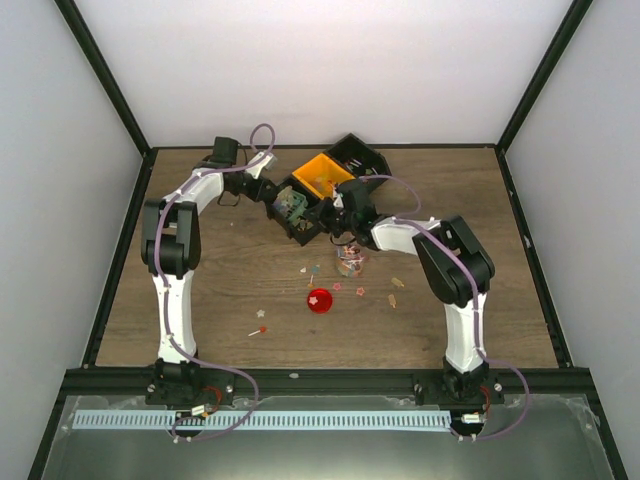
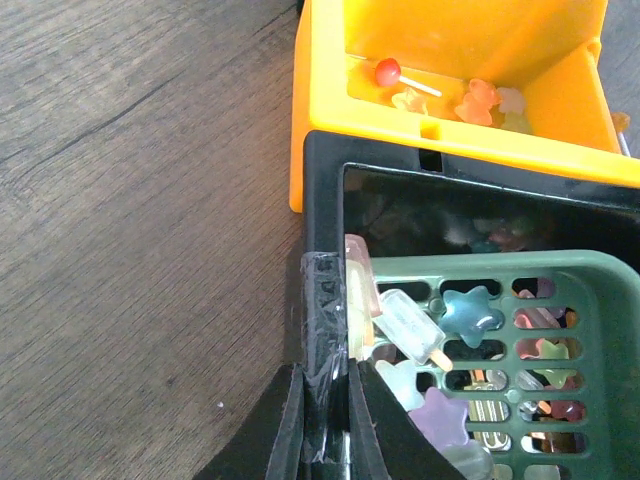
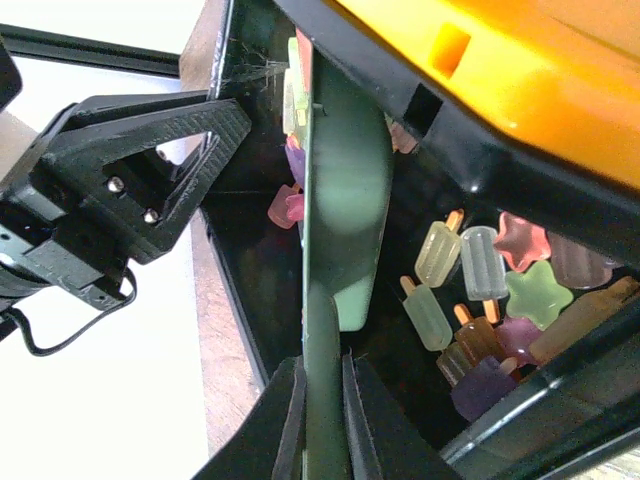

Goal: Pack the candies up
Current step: Scoop the fake candies from the storage box.

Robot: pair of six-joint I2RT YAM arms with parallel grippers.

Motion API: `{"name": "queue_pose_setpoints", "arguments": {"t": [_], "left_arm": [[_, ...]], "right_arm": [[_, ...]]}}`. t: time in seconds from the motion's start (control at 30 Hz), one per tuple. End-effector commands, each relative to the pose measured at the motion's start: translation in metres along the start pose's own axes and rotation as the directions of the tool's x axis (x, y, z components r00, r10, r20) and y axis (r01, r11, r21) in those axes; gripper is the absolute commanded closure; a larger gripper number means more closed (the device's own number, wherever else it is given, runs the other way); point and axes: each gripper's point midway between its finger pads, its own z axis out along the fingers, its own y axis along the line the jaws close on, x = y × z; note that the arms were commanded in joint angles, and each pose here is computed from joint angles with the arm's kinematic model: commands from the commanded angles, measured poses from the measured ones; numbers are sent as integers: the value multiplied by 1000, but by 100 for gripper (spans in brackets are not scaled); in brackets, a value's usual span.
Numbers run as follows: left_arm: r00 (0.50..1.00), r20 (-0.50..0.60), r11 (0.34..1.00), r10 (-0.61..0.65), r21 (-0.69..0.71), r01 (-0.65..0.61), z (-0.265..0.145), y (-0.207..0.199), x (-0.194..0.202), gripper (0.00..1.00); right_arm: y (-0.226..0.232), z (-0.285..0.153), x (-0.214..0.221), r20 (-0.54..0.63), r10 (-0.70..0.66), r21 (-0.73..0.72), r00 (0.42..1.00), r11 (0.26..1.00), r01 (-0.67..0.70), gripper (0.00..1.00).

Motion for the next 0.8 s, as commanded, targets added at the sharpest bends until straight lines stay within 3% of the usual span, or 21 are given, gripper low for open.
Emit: {"name": "queue_pose_setpoints", "arguments": {"t": [0.0,0.77], "left_arm": [[995,-71,997,-75,-6,75,20,2,28,96],[989,-38,987,-140,-81,137,16,23,26,96]], "right_arm": [[42,-17,5,-19,-63,-119,998,991,61,99],[55,-50,2,16,-63,-154,998,986,65,99]]}}
